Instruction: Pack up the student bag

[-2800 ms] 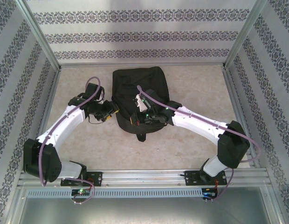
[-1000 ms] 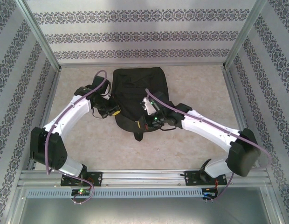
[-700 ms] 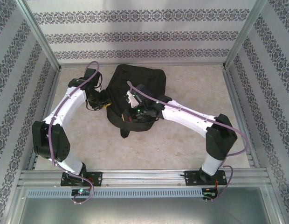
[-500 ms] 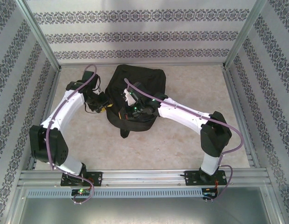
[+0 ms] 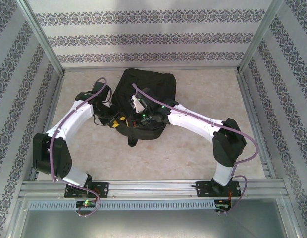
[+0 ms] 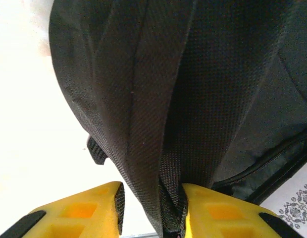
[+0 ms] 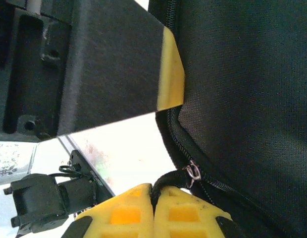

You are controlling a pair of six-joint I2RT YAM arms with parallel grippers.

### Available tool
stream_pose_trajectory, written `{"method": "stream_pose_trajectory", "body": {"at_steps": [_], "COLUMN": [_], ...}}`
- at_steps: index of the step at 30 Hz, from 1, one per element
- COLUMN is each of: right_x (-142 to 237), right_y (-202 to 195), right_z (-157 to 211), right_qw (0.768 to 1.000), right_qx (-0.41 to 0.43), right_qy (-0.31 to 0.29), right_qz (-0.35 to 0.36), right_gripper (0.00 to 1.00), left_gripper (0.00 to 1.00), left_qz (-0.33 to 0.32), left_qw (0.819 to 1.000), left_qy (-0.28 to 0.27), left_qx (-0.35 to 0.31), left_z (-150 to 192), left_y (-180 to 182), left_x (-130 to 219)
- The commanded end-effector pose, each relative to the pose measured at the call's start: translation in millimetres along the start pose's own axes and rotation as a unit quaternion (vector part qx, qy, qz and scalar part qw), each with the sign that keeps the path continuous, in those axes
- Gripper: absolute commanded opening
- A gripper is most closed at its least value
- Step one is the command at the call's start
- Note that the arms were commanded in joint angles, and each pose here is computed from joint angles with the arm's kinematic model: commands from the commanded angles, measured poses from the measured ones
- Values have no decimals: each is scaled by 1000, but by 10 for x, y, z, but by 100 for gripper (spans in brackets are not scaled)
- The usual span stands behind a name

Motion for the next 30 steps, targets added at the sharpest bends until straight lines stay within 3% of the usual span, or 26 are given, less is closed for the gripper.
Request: {"method": "stream_pose_trajectory", "body": {"at_steps": [1,3,7,17,30], "right_x": [35,49,55,205,447], "right_y": [191,185,120,-124,-409], "right_z": [-64,-50,77,489,537], "right_qw": [999,999,999,999,998], "right_qx": [17,18,27,37,11], "right_qy": [-17,-17,-2,23,2], "right_qz": [-33,-31,-19,15,56], "right_gripper": [0,0,0,0,0], "left_gripper": [33,28,1,0,0], "left_qz": [-1,-17,-54,-67,-76], "left_qw": [1000,1000,998,995,993], "left_qy": [1,-5,-28,-58,-70], "left_qx": [-2,-5,-20,-38,-56], "left_z": [26,5,-72,-173,-200], "left_y": [-56,14,141,155,150], "left_x": [-33,-59,-60,58,144]}}
Point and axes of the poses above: each hand's point on the last joint's axis, 136 mm out from that joint toward the fingers, its own x axis back along the fingers, its own y axis along the line the jaws close on, z = x × y, the point moved 1 cm from there along x, back along the fingers, and after that the axes turned 6 degrees about x, right-handed, at the moved point
